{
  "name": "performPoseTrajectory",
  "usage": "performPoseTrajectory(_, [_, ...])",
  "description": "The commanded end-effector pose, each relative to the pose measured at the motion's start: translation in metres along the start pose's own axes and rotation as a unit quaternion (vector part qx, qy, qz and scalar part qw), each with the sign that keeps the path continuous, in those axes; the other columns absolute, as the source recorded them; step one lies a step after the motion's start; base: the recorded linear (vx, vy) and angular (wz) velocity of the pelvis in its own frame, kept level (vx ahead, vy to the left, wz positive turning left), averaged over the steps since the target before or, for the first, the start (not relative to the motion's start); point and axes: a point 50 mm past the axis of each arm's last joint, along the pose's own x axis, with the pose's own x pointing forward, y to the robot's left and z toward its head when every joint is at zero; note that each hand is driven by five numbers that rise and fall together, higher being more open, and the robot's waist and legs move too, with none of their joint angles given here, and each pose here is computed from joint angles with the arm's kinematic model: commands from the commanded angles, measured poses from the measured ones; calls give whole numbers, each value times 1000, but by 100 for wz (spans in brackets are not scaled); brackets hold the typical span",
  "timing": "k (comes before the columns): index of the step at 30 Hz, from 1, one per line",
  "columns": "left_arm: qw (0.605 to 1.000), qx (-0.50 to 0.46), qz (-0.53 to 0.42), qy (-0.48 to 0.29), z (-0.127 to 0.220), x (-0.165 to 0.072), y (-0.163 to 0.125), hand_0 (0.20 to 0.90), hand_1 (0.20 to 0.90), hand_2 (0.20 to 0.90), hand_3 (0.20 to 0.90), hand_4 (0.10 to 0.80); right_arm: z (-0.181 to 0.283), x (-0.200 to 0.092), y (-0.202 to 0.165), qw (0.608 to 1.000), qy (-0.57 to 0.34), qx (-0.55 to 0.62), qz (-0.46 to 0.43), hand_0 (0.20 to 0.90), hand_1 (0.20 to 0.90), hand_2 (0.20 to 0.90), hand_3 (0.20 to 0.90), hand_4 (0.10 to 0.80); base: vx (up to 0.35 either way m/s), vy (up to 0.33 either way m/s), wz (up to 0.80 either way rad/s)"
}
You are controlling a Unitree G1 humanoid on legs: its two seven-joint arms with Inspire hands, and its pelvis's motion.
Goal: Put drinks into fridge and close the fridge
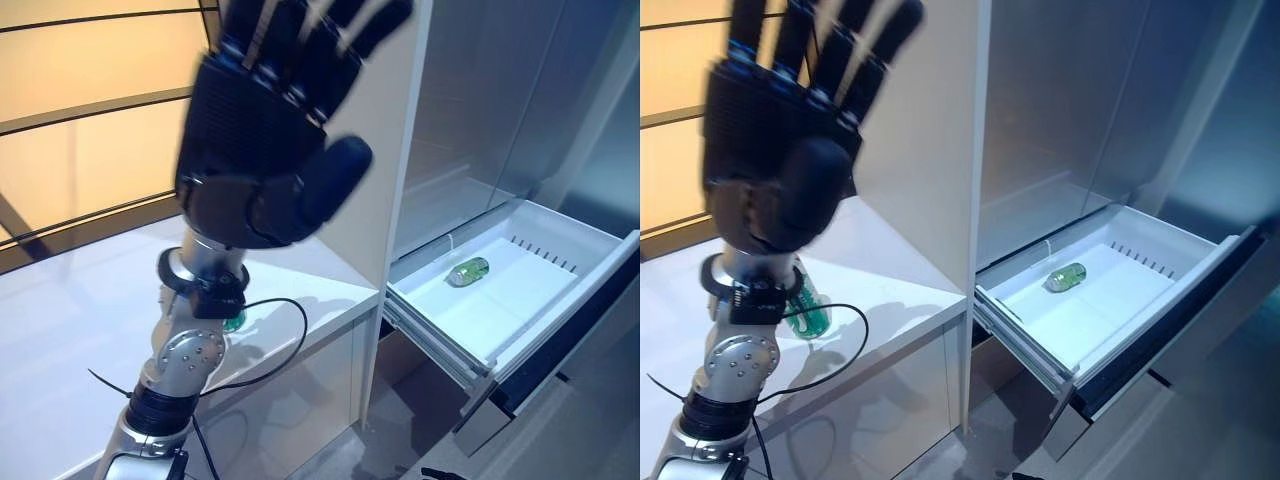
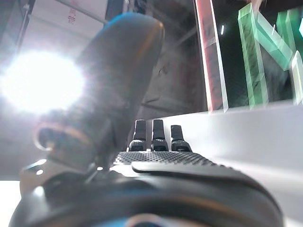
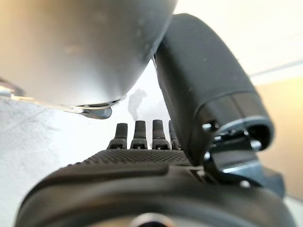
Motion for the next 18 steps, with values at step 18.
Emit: performPoseTrajectory(18, [901, 352, 249, 43, 90, -6, 79, 900, 900, 900, 900, 800, 11, 6, 18, 998, 21, -49, 41, 900, 900, 900, 900, 800, -9, -38, 27])
